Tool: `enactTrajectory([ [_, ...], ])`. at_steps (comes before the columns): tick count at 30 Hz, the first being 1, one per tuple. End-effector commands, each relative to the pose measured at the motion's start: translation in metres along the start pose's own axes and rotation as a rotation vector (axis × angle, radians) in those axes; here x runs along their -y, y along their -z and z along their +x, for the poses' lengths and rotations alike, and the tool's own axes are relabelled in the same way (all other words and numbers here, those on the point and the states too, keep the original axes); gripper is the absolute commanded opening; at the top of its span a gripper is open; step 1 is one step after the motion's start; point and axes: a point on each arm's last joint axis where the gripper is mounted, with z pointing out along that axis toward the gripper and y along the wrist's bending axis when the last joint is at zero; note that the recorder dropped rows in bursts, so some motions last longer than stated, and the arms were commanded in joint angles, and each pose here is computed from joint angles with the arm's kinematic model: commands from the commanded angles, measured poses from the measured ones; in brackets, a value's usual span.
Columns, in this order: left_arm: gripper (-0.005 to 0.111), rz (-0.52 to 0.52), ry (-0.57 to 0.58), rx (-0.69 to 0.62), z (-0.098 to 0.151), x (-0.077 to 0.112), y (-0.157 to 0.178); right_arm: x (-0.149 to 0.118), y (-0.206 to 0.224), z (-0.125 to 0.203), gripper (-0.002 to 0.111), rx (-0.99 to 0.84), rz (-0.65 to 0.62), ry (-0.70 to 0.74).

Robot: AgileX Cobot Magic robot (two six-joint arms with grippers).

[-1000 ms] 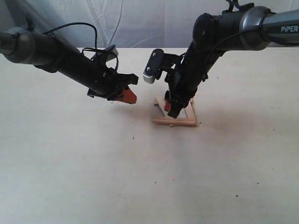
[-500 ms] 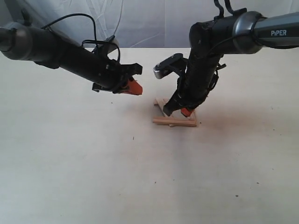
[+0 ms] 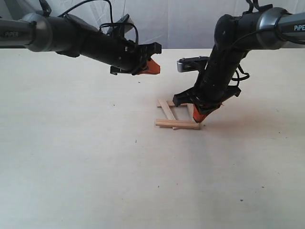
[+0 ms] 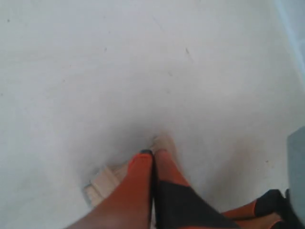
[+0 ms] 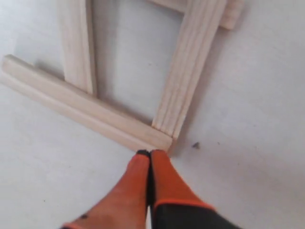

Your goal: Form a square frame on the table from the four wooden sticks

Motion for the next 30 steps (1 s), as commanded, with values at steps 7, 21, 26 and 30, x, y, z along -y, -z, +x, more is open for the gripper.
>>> enactTrajectory([
  [7,0.0,-0.159,-0.111,-0.27,0.015,-0.036,0.018,-0.01,0.001,-0.017,0.0,0.175,-0.047,-0.032],
  [21,0.0,-0.065,-0.016,-0.419,0.071,-0.048,0.008,-0.011,-0.024,-0.028,-0.001,0.25,-0.03,-0.046],
  [26,0.0,-0.065,-0.016,-0.404,0.081,-0.041,-0.003,-0.013,-0.032,-0.027,-0.001,0.222,-0.032,-0.042],
  [30,0.0,-0.047,-0.026,-0.392,0.087,-0.033,-0.01,-0.016,-0.035,-0.027,-0.001,0.222,-0.042,-0.048],
])
